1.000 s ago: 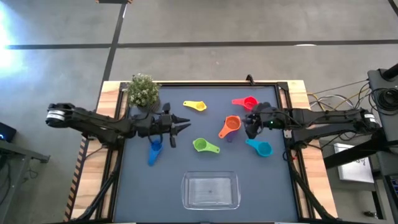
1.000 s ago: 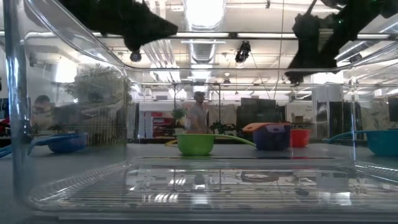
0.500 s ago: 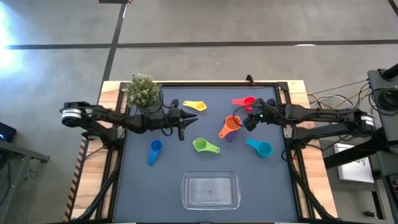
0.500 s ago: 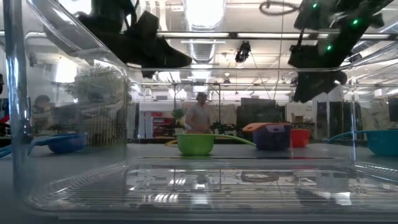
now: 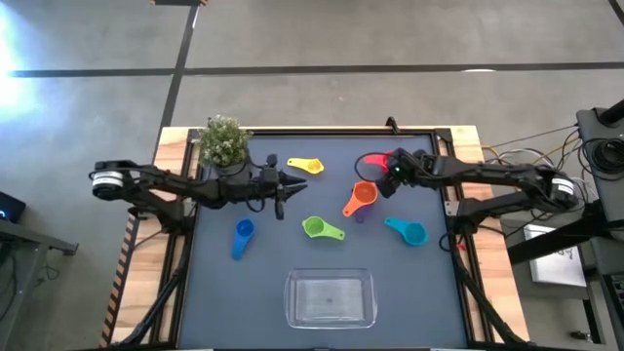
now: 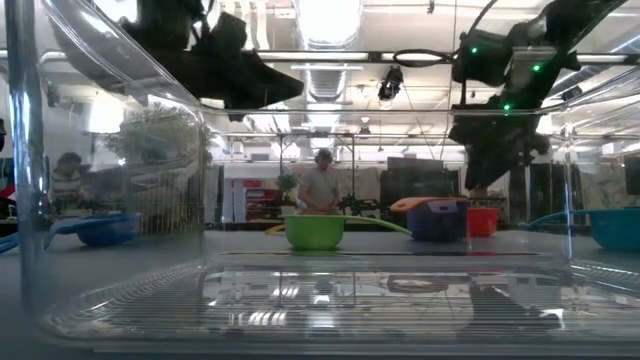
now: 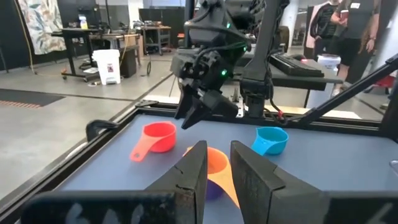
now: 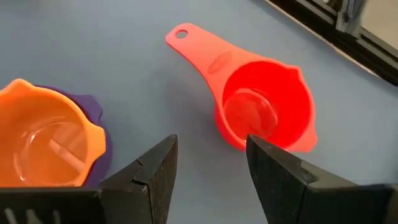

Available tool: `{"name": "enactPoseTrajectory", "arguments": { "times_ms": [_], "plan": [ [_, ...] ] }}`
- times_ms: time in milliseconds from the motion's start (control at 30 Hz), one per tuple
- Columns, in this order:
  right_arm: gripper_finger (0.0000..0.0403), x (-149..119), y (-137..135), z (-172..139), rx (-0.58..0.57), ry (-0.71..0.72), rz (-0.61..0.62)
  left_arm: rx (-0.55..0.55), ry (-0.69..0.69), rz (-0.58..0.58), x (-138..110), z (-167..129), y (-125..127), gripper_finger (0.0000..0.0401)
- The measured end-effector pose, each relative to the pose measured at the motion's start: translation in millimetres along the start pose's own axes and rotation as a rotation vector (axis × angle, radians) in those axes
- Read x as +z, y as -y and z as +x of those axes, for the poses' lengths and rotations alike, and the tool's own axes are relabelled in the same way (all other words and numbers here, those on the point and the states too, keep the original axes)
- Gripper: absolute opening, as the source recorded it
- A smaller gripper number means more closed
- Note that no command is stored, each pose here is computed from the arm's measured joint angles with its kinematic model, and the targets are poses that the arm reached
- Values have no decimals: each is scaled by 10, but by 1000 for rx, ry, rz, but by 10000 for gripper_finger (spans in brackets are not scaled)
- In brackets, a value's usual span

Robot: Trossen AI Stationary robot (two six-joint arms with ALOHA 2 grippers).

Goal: Nest measuring cups in basket
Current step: Stack the red measuring cup on the orange measuring cup

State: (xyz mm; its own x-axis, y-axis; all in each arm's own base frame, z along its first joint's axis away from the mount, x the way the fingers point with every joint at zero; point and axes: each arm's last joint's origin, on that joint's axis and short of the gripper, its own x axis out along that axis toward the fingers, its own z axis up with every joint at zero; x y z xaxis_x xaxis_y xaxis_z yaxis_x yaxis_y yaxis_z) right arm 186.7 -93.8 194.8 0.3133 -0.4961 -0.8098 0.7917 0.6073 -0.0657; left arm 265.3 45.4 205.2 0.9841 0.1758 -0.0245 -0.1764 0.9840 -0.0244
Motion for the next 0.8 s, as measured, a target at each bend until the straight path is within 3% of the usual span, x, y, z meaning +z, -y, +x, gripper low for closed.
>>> {"name": "enactPoseTrajectory", "arguments": {
  "times_ms": [333,800],
  "plan": [
    [181,96,174,197,-18,-22,6,27,44,-12,19,-332,-50,54],
    [180,117,329,428,32,-103,-20,28,26,-12,-28,-336,-51,54]
  ]
}}
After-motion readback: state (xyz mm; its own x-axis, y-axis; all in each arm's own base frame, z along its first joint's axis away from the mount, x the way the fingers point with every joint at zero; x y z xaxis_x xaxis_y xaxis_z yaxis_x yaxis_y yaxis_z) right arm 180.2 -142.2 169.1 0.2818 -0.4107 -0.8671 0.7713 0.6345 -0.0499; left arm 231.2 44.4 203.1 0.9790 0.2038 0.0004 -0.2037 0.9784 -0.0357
